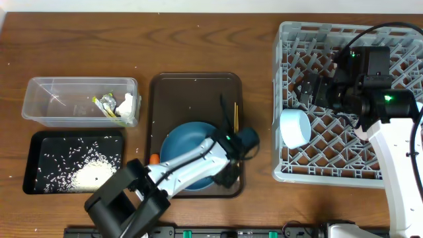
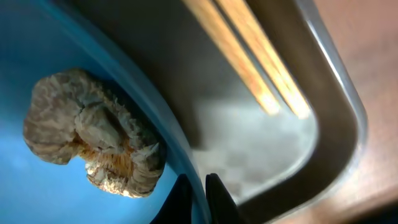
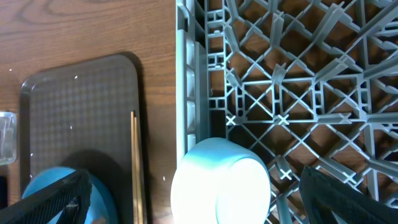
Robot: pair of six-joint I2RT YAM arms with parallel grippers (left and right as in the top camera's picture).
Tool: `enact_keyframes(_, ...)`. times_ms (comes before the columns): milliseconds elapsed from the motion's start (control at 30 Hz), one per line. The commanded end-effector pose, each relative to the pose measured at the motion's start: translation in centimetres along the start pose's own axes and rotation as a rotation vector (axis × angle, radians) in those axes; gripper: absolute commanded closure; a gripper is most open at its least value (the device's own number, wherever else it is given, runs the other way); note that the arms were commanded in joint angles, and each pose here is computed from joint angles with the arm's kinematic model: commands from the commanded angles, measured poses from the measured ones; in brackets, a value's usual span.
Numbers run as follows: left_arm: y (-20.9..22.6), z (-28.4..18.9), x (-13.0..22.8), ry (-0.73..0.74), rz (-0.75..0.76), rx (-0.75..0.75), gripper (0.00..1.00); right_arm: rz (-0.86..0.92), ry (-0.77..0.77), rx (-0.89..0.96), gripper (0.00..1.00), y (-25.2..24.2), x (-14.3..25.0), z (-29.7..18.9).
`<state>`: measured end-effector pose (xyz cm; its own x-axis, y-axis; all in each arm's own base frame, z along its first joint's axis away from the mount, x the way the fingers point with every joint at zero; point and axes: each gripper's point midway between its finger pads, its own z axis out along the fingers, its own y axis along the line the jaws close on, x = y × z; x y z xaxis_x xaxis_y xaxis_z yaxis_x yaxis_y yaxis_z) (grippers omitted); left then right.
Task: Sort waste into correct bins and load items into the dishwasher rack
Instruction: 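Reach the left gripper to the blue plate and grasp its rim, then lift the blue plate and carry it over the black tray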
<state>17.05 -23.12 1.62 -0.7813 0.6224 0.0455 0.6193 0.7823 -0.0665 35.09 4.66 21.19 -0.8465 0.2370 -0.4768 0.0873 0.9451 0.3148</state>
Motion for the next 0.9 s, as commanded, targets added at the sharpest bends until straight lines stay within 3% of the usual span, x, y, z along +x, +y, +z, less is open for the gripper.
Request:
enact_keyframes(0, 0.9, 0.0, -1.4, -0.033, -0.104, 0.043, 0.94, 0.016, -0.01, 0.006, 0.01, -0.2, -0.3, -0.2)
enact_keyframes(67, 1.6, -0.2, -2.1, -0.057, -0.145, 0.054, 0.89, 0.016, -0.011, 0.005, 0.01, -0.1, -0.4, -0.2)
enact_keyframes(100, 1.9, -0.2, -2.5, -0.068, -0.154, 0.06, 0.72, 0.016, -0.011, 0.005, 0.01, -0.1, -0.4, -0.2)
enact_keyframes(133, 2.1, -0.2, -2.8, -0.081, -0.162, 0.062, 0.67, 0.016, -0.011, 0.005, 0.01, -0.1, -0.4, -0.2)
enact_keyframes(267, 2.7, -0.6, -5.1, -0.172, -0.184, 0.078, 0.68, 0.016, -0.012, 0.005, 0.01, -0.1, -0.4, -0.2)
enact_keyframes(433, 2.9, -1.1, -7.5, -0.264, -0.246, 0.101, 0.87, 0.016, -0.01, 0.006, 0.01, -0.2, -0.3, -0.2)
enact_keyframes(533, 3.1, -1.1, -7.5, -0.268, -0.264, 0.097, 0.92, 0.016, -0.007, 0.006, 0.01, -0.2, -0.3, -0.2)
enact_keyframes(633, 3.1, -1.1, -7.6, -0.268, -0.266, 0.097, 0.91, 0.016, -0.01, 0.005, 0.01, -0.1, -0.4, -0.2)
enact_keyframes(700, 3.3, -1.1, -7.6, -0.27, -0.268, 0.089, 0.78, 0.016, -0.011, 0.005, 0.01, -0.1, -0.4, -0.2)
enact_keyframes(867, 5.4, -0.7, -7.6, -0.288, -0.284, -0.029, 0.78, 0.023, -0.01, 0.005, 0.01, -0.1, -0.4, -0.2)
